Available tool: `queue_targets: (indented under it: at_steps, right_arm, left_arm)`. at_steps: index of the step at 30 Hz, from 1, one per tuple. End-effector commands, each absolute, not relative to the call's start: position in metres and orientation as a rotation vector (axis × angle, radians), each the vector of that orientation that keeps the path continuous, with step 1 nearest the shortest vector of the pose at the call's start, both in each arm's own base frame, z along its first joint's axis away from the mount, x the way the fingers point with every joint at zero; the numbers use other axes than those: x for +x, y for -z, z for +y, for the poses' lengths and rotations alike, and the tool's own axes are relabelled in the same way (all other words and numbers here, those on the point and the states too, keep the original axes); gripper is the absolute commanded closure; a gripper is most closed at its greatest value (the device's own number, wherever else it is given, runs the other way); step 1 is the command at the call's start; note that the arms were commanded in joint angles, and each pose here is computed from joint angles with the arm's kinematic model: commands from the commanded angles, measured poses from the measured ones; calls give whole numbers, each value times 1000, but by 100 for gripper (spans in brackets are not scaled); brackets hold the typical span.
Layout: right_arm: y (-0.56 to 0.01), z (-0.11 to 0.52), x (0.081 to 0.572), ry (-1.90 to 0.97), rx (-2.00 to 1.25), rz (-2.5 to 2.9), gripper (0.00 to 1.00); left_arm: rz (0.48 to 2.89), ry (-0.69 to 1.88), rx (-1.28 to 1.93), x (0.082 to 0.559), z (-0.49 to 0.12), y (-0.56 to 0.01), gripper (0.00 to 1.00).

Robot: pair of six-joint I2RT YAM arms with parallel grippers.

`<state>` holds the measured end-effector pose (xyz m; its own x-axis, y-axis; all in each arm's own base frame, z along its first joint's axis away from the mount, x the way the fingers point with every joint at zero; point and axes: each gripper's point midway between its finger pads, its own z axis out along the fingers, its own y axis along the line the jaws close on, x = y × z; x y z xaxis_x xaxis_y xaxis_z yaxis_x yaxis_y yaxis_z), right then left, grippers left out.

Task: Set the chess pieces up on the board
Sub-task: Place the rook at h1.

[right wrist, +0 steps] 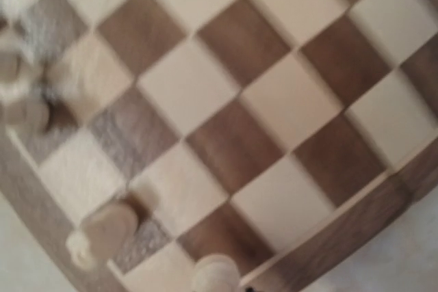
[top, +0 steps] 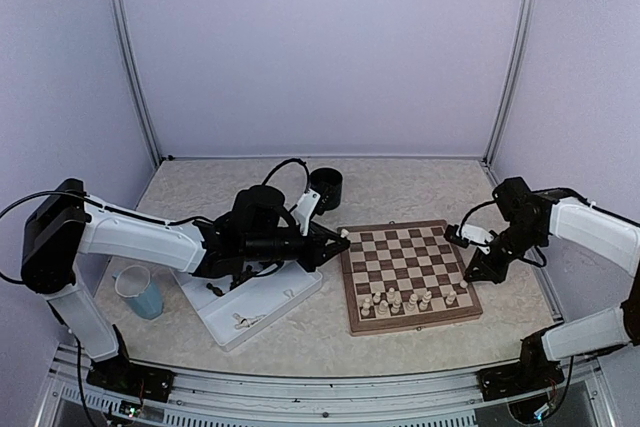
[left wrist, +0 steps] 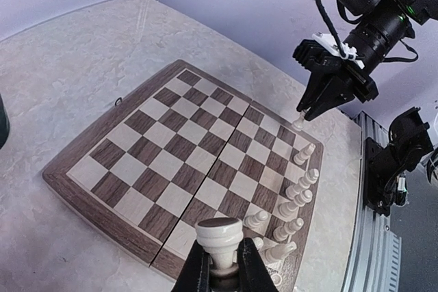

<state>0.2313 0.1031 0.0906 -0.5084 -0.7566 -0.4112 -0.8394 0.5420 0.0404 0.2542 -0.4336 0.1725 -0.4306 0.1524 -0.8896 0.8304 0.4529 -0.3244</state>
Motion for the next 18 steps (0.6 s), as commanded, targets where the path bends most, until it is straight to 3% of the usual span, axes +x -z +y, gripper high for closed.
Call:
queue_targets:
  at_steps: [1, 18]
  right_arm:
    - [-83, 92, 220, -270, -1374, 2434, 94]
    - [-77, 100, 195, -384, -1541, 2376, 90]
  left_arm:
    - [1839, 996, 850, 257, -432, -188, 96]
    - [1864, 978, 832, 257, -425, -182, 94]
